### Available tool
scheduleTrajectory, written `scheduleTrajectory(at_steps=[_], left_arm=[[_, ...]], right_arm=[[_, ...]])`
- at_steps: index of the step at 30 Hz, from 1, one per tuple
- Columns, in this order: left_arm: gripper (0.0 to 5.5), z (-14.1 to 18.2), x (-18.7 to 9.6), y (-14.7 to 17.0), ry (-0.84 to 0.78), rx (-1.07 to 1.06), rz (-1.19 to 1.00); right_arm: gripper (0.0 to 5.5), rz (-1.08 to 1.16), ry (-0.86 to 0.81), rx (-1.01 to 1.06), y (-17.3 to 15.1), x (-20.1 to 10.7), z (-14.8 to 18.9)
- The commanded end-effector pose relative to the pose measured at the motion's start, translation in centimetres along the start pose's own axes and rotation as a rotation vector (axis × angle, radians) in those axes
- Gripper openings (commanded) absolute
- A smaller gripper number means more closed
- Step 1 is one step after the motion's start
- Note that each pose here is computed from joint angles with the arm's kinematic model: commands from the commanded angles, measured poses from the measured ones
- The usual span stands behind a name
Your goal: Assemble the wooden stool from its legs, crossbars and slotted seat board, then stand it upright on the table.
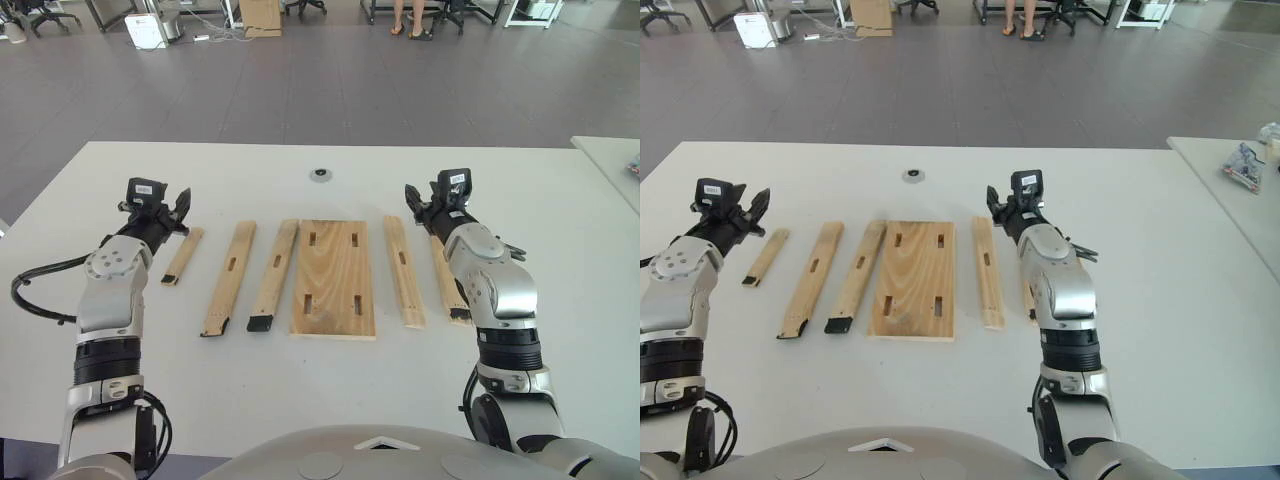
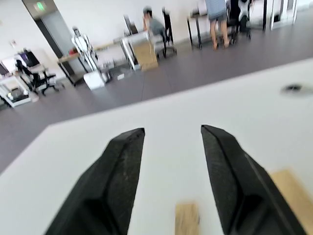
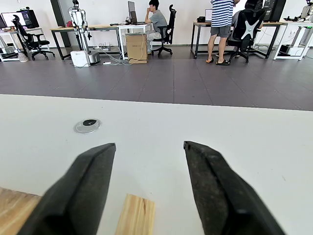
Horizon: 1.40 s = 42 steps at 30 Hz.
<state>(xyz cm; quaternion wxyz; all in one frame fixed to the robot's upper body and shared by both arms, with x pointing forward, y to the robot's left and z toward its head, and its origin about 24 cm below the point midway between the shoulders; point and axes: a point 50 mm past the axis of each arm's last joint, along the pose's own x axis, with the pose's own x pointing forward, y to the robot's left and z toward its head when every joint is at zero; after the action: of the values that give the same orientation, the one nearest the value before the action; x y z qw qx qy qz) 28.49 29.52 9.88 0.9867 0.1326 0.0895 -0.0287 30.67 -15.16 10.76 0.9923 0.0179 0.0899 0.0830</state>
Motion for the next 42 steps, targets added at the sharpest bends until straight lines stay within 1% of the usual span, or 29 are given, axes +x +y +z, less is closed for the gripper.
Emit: scheduleTrajectory(at_steps=[1, 4, 8, 10, 13, 18, 23, 25, 28, 30, 32, 34, 36, 38, 40, 41, 42], left_arm=[[2.66, -2.3, -0.5, 0.8, 0.153, 0.009, -0.043], [3.1, -4.3, -0.6, 1.2, 0.256, 0.016, -0.077], [3.13, -5.5, -0.4, 1.0, 0.322, 0.024, -0.122], [3.13, -6.1, -0.4, 0.5, 0.33, 0.005, -0.15], [3.13, -7.4, -0.8, 0.5, 0.382, -0.019, -0.141], [2.38, -9.3, -1.7, 1.6, 0.451, -0.042, -0.124], [1.51, -10.2, -2.3, 2.0, 0.496, -0.034, -0.147], [1.31, -10.3, -2.4, 1.9, 0.499, -0.033, -0.176], [1.3, -9.8, -2.2, 1.9, 0.463, -0.022, -0.177], [1.3, -8.6, -1.5, 1.7, 0.4, -0.012, -0.183], [1.3, -5.9, -0.2, 1.2, 0.251, -0.007, -0.21], [1.3, -2.4, 1.0, 0.3, 0.071, -0.01, -0.249], [1.3, 1.3, 1.7, -0.6, -0.09, 0.02, -0.277], [1.3, 4.7, 1.9, -1.6, -0.248, 0.059, -0.294], [1.3, 7.5, 1.7, -3.3, -0.393, 0.072, -0.332], [1.3, 8.4, 1.6, -4.1, -0.44, 0.07, -0.352], [1.3, 9.3, 1.4, -5.0, -0.482, 0.07, -0.375]], right_arm=[[2.63, -0.002, 0.005, 0.0, 0.2, -0.2, -0.1], [2.63, -0.009, 0.009, 0.001, 0.2, -0.2, -0.4], [2.63, -0.015, 0.007, 0.004, 0.3, -0.2, -0.5], [2.63, -0.017, 0.005, 0.004, 0.2, -0.2, -0.4], [2.63, -0.015, 0.003, 0.003, 0.3, -0.2, -0.3], [2.63, -0.032, -0.006, 0.007, 0.1, -0.3, -0.2], [2.63, -0.043, -0.007, 0.012, 0.0, -0.3, -0.2], [2.63, -0.046, -0.007, 0.012, 0.0, -0.3, -0.2], [2.63, -0.045, -0.011, 0.012, 0.0, -0.2, -0.1], [2.63, -0.044, -0.019, 0.018, 0.0, -0.2, 0.2], [2.63, -0.042, -0.033, 0.04, -0.2, -0.1, 0.7], [2.63, -0.013, -0.057, 0.079, -0.1, 0.0, 1.6], [2.63, 0.048, -0.151, 0.218, 0.1, -0.1, 3.7], [2.63, 0.178, -0.242, 0.396, 0.9, -0.5, 6.1], [2.63, 0.32, -0.289, 0.512, 2.1, -1.2, 7.8], [2.63, 0.367, -0.297, 0.546, 2.5, -1.4, 8.3], [2.82, 0.414, -0.308, 0.579, 3.0, -1.7, 8.9]])
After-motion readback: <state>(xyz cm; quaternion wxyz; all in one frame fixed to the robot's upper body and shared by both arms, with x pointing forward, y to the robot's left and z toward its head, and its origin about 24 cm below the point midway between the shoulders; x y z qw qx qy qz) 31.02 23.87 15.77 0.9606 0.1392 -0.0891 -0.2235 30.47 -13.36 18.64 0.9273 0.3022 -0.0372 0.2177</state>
